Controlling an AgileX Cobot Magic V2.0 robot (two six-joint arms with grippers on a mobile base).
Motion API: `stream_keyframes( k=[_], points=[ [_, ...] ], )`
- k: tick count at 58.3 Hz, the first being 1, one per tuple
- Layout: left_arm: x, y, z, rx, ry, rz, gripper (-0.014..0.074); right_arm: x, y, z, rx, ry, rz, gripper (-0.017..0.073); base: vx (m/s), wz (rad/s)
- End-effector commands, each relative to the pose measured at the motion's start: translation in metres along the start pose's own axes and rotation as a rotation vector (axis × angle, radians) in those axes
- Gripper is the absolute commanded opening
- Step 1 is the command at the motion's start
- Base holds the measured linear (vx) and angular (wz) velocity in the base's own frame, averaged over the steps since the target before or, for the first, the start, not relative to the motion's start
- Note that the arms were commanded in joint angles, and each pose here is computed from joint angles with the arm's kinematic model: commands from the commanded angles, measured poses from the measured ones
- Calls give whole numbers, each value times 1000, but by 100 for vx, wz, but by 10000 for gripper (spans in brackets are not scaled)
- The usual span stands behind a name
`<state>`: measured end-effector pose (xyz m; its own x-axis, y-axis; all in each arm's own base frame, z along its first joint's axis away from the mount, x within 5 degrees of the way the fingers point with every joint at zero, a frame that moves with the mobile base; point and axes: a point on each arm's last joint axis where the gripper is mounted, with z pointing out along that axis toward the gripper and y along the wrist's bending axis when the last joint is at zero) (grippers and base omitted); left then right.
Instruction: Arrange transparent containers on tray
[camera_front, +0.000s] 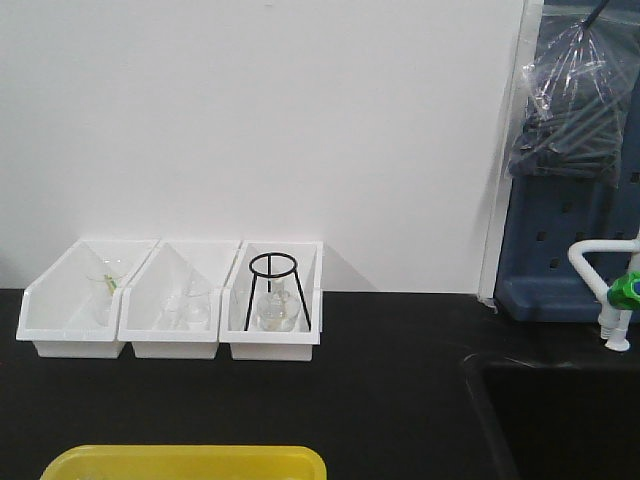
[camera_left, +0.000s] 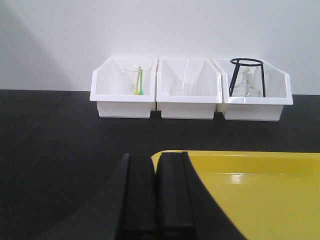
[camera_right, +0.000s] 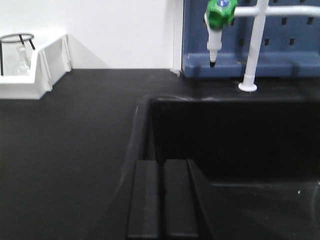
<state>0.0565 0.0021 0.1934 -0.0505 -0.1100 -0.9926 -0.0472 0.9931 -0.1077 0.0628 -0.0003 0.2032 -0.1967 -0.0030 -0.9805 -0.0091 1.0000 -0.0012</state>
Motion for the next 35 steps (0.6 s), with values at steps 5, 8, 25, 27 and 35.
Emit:
stream_keyframes(
  k=[5,8,25,27,35],
  points=[
    [5,1,2,-3,-55,-3,-7,20,0,-3,2,-99,-21,-13,0,0],
    [4,1,1,-3,-56,-3,-7,22,-1,-2,7,-40,-21,-13,0,0],
    [5,1,2,-3,-53,-3,-7,25,-1,-1,8,-12,-19,-13,0,0],
    [5,1,2,-3,-53,-3,-7,25,-1,-1,8,-12,-19,-13,0,0],
    [5,1,2,-3,-53,-3,-7,25,-1,-1,8,-12,-19,-13,0,0]
  ],
)
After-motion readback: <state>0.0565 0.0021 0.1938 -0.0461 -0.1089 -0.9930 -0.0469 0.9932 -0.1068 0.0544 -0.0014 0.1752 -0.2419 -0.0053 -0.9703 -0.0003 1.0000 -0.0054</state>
